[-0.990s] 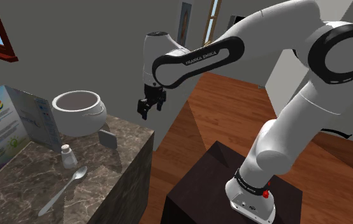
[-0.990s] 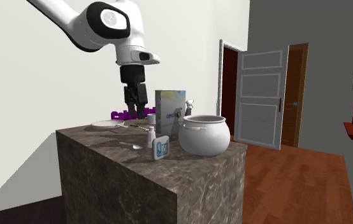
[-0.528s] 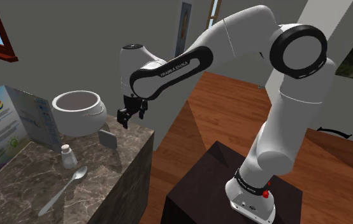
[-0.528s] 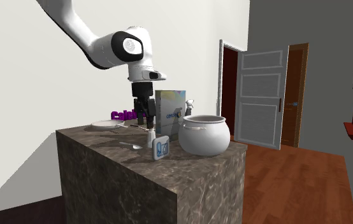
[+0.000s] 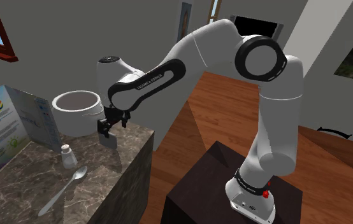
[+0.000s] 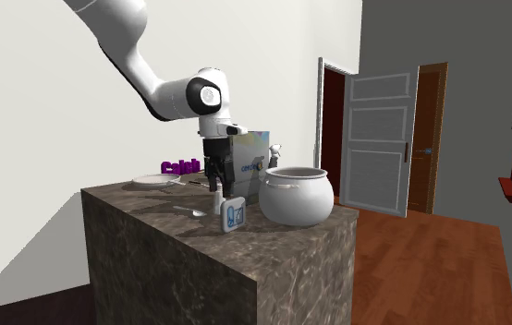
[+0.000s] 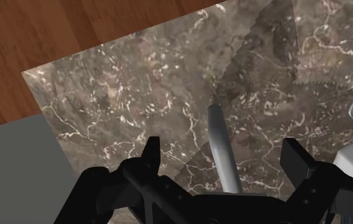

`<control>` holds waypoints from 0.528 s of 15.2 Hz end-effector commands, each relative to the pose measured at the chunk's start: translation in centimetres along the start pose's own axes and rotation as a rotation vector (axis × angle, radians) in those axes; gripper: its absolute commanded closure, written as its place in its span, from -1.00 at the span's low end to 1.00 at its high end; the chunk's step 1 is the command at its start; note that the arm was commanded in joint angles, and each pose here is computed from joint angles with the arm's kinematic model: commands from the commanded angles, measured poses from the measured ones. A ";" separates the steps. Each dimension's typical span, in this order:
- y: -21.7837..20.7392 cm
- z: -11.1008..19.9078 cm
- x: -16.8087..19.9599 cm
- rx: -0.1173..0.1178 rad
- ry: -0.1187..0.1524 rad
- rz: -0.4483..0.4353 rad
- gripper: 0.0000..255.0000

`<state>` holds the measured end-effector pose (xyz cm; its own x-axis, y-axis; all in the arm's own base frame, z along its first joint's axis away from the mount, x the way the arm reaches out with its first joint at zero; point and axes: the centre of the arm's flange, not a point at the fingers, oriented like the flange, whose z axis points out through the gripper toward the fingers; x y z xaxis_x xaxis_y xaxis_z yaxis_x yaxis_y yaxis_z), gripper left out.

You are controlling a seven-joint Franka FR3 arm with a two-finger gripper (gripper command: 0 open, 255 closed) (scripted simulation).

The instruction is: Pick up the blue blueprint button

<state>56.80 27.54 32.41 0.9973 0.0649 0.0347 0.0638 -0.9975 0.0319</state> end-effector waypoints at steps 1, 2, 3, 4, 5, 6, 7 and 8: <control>-0.3 0.9 0.3 0.001 0.001 0.000 -1.00; -0.3 1.4 0.2 0.001 0.001 0.000 -1.00; -0.3 2.0 0.2 0.001 0.001 0.000 -1.00; -0.3 2.5 0.2 0.001 0.001 0.000 -1.00; -0.4 3.0 0.2 0.001 0.001 0.000 -1.00; -0.4 3.8 0.2 0.001 0.001 0.000 -1.00; -0.4 3.8 0.1 0.001 0.001 0.000 -1.00; -0.4 3.8 0.2 0.001 0.001 0.000 -1.00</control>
<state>57.04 27.77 28.74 0.9973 0.0650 0.0347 0.0640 -0.9975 0.0316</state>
